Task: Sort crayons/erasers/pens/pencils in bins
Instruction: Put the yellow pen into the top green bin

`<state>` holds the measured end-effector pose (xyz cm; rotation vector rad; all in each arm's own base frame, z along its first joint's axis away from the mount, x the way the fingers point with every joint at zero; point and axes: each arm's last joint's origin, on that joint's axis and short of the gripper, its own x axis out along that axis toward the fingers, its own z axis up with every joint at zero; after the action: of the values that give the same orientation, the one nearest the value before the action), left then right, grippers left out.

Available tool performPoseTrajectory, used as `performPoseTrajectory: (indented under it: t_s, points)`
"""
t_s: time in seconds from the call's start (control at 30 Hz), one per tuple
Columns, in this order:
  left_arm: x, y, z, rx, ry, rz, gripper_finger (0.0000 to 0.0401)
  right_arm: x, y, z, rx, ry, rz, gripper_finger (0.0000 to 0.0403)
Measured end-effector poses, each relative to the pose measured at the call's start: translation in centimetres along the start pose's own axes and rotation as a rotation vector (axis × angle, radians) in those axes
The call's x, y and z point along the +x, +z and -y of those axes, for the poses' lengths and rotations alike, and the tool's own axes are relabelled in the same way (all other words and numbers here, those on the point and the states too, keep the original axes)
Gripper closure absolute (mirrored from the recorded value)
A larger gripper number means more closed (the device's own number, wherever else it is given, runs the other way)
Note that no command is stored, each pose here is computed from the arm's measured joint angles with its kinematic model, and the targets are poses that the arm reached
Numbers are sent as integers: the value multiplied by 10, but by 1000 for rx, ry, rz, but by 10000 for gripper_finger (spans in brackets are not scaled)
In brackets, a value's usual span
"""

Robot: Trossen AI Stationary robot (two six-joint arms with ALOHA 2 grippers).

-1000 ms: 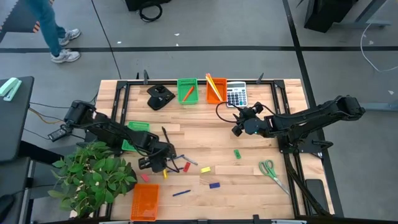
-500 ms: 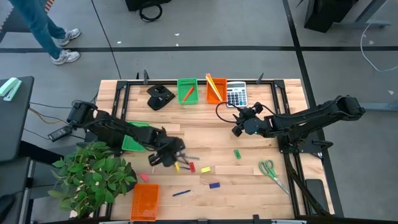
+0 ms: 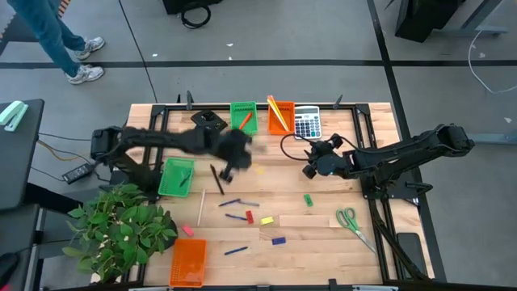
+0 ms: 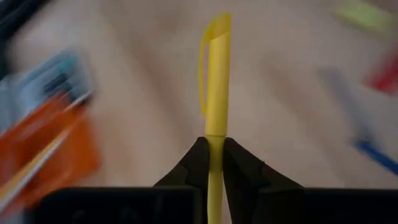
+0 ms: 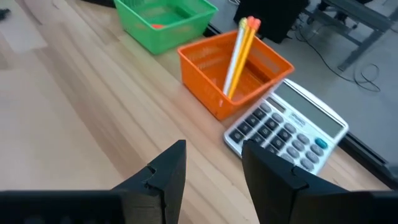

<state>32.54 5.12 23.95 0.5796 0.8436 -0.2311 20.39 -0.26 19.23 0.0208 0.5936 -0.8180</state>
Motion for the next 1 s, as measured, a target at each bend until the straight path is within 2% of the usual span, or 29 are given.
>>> performPoseTrajectory:
  t_s: [0.23,0.37,0.43,0.57,0.73,1.0]
  points:
    - [-13,-60,-75,-531,243,56,365,0,-5,4,8,-53,-28,241]
    - [-16,-85,-102,-780,353,129,356,0,-5,4,10,-61,-26,241]
    - [-11,-98,-108,-872,367,125,357,0,-5,4,8,-62,-27,241]
    - [11,-115,-112,-999,361,104,362,0,-6,5,-3,-69,-31,241]
    - [39,-133,-110,-1081,339,54,353,0,-7,5,-12,-74,-38,241]
    - [42,-146,-117,-1168,377,66,355,0,-8,6,-19,-77,-44,241]
